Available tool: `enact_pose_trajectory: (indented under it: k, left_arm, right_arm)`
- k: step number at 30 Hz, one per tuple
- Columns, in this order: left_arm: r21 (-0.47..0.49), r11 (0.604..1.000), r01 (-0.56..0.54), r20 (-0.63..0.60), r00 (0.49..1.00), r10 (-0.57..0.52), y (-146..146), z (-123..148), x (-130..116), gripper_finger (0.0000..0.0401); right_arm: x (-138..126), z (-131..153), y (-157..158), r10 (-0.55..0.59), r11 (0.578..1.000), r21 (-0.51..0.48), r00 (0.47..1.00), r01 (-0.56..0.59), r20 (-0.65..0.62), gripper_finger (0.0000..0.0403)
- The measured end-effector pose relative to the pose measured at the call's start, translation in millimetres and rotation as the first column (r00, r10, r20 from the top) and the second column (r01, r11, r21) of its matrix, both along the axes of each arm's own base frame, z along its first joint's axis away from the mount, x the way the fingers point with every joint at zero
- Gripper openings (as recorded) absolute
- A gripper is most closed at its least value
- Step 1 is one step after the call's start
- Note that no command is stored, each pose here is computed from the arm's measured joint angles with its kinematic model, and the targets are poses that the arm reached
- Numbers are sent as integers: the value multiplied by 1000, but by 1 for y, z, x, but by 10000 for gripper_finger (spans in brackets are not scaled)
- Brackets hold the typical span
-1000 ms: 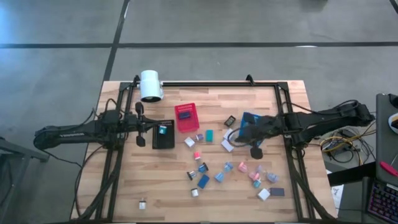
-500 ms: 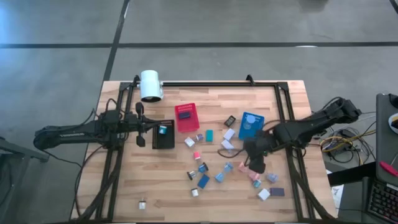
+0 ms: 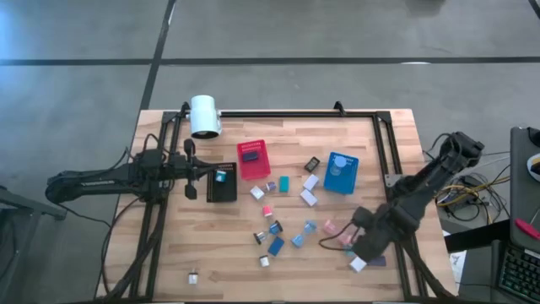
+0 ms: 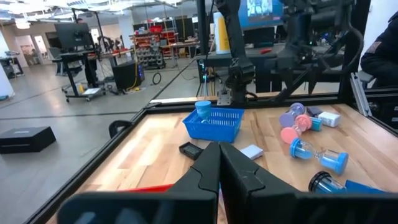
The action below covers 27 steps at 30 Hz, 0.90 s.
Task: Pick & Place Office items
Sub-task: Put the violet hourglass into the blue bin
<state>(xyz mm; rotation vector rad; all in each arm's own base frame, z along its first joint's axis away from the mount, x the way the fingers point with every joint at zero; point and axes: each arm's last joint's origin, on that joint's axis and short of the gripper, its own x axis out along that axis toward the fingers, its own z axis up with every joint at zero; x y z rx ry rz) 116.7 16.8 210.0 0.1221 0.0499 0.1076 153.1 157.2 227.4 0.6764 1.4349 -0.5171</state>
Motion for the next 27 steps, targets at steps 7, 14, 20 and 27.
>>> enact_pose_trajectory:
  k: [7, 14, 20, 27]
  left_arm:
    - [15, 1000, 3, 17, 1000, -3, 0, 2, 0, 9]
    - [15, 1000, 3, 20, 1000, -3, 0, 3, 0, 9]
    - [11, 1000, 3, 20, 1000, -3, 0, 3, 0, 9]
    - [10, 1000, 8, 20, 1000, -8, 0, 3, 0, 9]
  right_arm:
    - [-13, -24, 4, -61, 998, -8, 998, 61, -6, 258]
    - [-15, -40, 3, -54, 998, 36, 998, 55, -25, 258]
    - [-17, -47, 1, -47, 999, 22, 998, 48, -42, 258]
    - [-16, -63, 3, 11, 1000, -2, 998, -11, -69, 246]
